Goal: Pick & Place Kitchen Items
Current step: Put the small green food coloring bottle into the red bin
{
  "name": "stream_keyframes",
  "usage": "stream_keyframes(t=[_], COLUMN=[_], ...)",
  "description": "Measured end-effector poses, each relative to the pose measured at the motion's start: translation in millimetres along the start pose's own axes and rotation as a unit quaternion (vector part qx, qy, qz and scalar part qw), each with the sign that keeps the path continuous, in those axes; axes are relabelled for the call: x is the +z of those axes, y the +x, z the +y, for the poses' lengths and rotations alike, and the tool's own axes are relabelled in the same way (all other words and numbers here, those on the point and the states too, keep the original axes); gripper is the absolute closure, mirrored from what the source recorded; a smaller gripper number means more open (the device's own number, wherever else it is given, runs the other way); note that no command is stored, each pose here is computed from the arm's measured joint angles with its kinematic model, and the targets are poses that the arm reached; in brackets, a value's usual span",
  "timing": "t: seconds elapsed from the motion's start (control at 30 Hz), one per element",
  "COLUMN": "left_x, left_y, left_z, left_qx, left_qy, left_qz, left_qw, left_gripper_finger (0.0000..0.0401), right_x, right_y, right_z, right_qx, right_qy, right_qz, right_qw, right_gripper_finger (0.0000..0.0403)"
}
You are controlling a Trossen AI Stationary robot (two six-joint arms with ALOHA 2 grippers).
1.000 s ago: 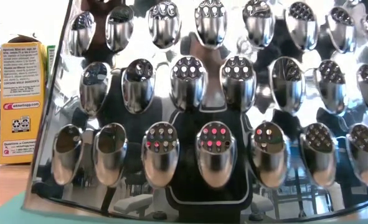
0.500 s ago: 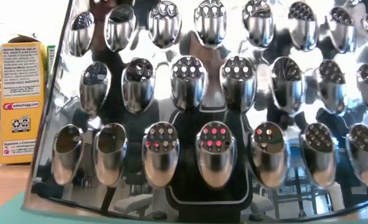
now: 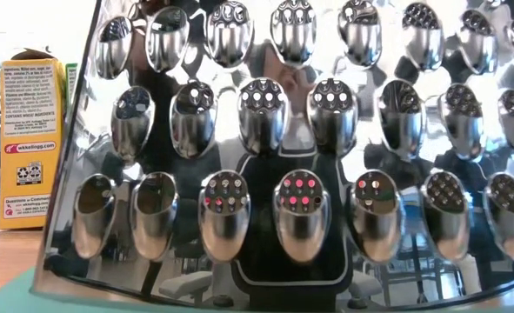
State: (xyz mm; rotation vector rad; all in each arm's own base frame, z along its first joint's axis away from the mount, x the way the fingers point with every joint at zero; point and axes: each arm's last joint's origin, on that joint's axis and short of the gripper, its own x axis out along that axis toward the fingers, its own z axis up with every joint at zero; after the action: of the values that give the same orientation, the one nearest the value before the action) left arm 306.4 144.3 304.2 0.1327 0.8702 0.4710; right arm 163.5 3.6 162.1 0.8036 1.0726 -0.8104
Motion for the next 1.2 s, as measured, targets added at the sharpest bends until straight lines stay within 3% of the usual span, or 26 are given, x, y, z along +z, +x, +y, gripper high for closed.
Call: stream_keyframes(t=[0.27, 0.8, 1.07, 1.2], left_x=[0.0, 0.4, 0.4, 0.4], left_y=[0.0, 0.1, 0.1, 0.1], left_z=[0.0, 0.4, 0.4, 0.4], left_qx=[0.000, 0.001, 0.001, 0.001], left_qy=[0.003, 0.004, 0.003, 0.003], left_qz=[0.000, -0.002, -0.002, -0.002], left_qw=[1.000, 1.000, 1.000, 1.000], left_gripper_finger=[0.0267, 0.0267, 0.0267, 0.0267], right_x=[2.0, 1.0, -0.9, -1.7], right_y=[7.8, 14.1, 31.7, 38.8], right_z=[7.5, 7.2, 9.8, 10.3], right_qx=[0.066, 0.043, -0.003, -0.026], right_qy=[0.020, 0.030, 0.022, 0.013], right_qz=[-0.031, -0.026, -0.014, -0.012], right_qw=[0.997, 0.998, 1.000, 1.000], right_gripper_finger=[0.0239, 0.0239, 0.0240, 0.0266])
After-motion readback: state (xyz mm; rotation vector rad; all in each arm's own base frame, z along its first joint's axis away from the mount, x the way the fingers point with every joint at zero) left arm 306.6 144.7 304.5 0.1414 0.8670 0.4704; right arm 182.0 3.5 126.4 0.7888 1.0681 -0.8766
